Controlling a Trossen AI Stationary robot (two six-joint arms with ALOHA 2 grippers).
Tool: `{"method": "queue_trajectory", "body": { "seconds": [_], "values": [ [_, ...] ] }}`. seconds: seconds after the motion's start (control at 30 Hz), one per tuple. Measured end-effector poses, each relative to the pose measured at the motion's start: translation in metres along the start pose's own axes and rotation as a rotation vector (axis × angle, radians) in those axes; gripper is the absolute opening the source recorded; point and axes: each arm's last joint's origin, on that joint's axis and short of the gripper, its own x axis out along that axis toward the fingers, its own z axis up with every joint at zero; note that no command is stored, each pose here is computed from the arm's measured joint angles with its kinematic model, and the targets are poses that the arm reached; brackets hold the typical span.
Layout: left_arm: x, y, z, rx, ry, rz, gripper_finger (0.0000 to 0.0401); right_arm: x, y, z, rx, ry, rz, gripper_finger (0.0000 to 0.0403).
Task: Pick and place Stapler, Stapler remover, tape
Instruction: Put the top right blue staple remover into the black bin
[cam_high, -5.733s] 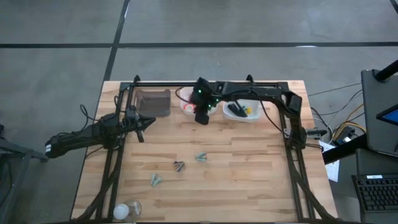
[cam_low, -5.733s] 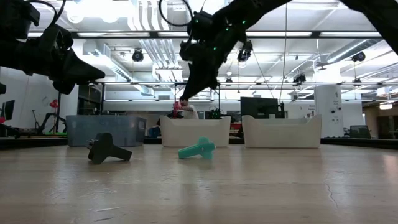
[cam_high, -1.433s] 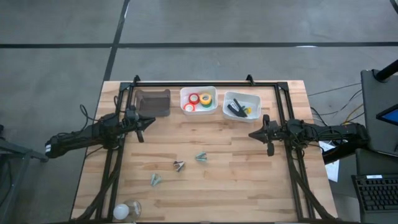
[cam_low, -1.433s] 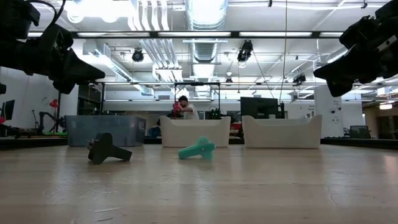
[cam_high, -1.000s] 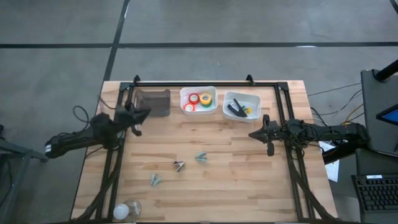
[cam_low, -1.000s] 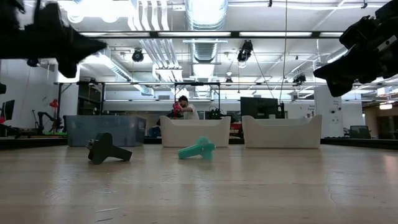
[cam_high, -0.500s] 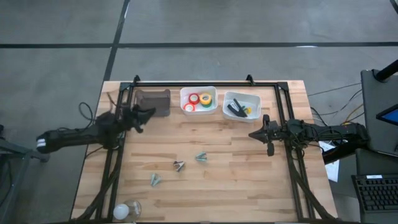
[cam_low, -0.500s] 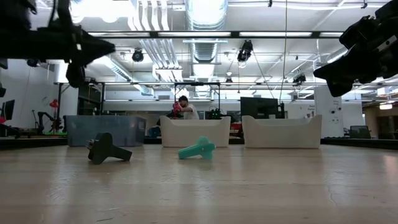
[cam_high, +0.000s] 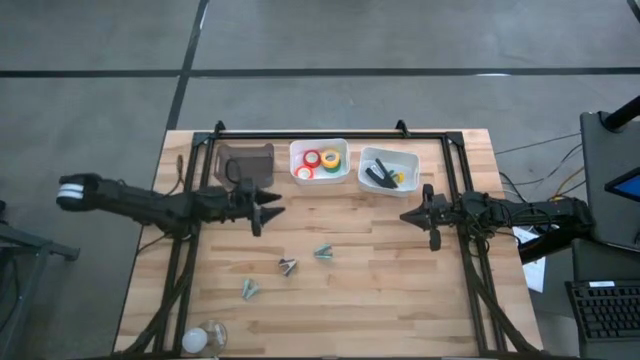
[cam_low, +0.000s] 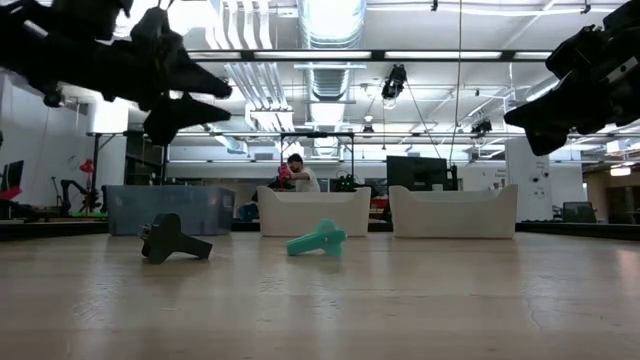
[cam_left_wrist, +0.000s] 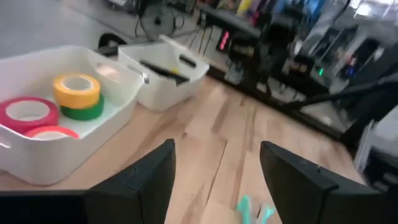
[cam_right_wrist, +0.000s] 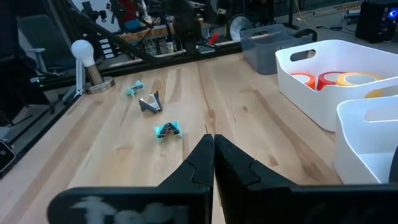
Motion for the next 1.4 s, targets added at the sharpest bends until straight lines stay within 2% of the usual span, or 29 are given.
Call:
{"method": "queue_trajectory", "body": {
  "seconds": [0.4,0.6,0.77,1.07,1.27,1.4],
  "values": [
    [0.071,-0.039,-0.002,0.125,0.152,0.017,0.0234,0.0,0.0,0.0,0.0,0.0,-0.001,0.0009],
    [0.108,-0.048,-0.018,0.169,0.25,0.022,0.0234,0.0,0.0,0.0,0.0,-0.001,-0.001,0.0009],
    [0.13,-0.05,-0.033,0.151,0.317,0.013,0.0234,0.0,0.0,0.0,0.0,-0.001,0.0,0.0009],
    [0.142,-0.05,-0.06,0.078,0.435,0.001,0.0234,0.0,0.0,0.0,0.0,-0.001,0.0,0.0009],
    [0.144,-0.051,-0.078,0.09,0.483,0.001,0.0234,0.0,0.0,0.0,0.0,-0.001,0.0,0.0009],
    [0.145,-0.052,-0.079,0.089,0.472,-0.007,0.0234,0.0,0.0,0.0,0.0,0.0,0.0,0.0009]
  ]
}}
